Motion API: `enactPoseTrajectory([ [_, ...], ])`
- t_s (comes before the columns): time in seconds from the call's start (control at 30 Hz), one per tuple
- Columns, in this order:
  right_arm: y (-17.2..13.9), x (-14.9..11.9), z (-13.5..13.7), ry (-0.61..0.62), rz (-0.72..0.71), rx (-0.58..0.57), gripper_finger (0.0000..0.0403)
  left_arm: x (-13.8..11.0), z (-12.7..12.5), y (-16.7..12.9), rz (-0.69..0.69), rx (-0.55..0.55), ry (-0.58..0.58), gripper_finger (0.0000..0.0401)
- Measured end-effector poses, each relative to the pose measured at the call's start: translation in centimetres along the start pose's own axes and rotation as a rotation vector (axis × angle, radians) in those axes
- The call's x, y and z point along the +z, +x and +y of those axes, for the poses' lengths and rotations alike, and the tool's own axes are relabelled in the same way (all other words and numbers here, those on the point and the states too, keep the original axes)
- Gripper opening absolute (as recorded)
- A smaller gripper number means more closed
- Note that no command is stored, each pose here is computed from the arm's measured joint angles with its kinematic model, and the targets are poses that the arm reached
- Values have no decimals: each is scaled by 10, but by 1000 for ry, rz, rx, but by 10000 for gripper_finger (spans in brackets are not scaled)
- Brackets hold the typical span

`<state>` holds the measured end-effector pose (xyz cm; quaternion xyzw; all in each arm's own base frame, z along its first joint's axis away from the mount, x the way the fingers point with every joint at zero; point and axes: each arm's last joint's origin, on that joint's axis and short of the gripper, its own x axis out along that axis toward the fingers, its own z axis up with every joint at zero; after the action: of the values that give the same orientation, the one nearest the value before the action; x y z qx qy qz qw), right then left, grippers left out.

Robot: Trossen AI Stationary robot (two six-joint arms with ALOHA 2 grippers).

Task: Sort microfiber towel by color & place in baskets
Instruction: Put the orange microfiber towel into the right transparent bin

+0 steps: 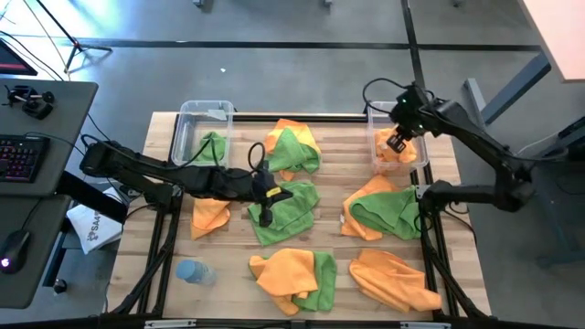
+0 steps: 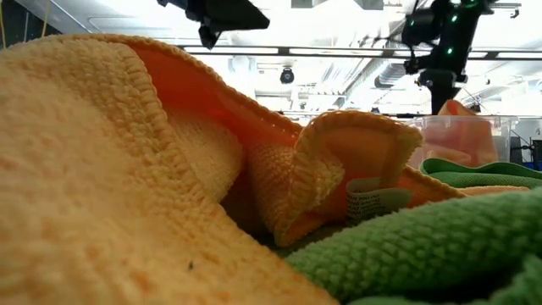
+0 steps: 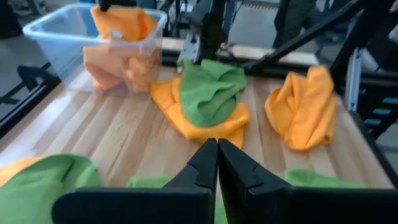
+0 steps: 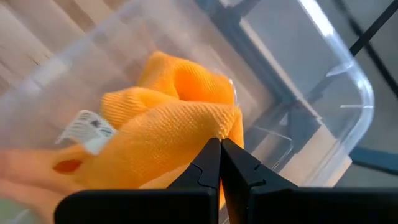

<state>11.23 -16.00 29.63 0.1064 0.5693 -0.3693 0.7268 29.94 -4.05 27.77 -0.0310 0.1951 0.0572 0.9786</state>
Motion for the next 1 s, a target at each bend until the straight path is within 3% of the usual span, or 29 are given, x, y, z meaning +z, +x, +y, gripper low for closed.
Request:
enactPoseTrajectory([
  [0.2, 25, 11, -7, 11, 68, 25, 0, -6, 4, 0, 67, 22, 34, 0],
  [0.4, 47, 17, -7, -68, 126, 111, 0, -6, 16, 2, 79, 79, 111, 0],
  [0.63, 65, 21, -5, -133, 202, 141, 0, -5, 34, 5, 89, 131, 111, 0],
  [0.8, 70, 21, -5, -67, 239, 120, 6, -7, 41, 6, 119, 123, 120, 0],
  [1.0, 56, 18, -8, -57, 202, 55, 50, -8, 45, 6, 133, 97, 111, 0],
])
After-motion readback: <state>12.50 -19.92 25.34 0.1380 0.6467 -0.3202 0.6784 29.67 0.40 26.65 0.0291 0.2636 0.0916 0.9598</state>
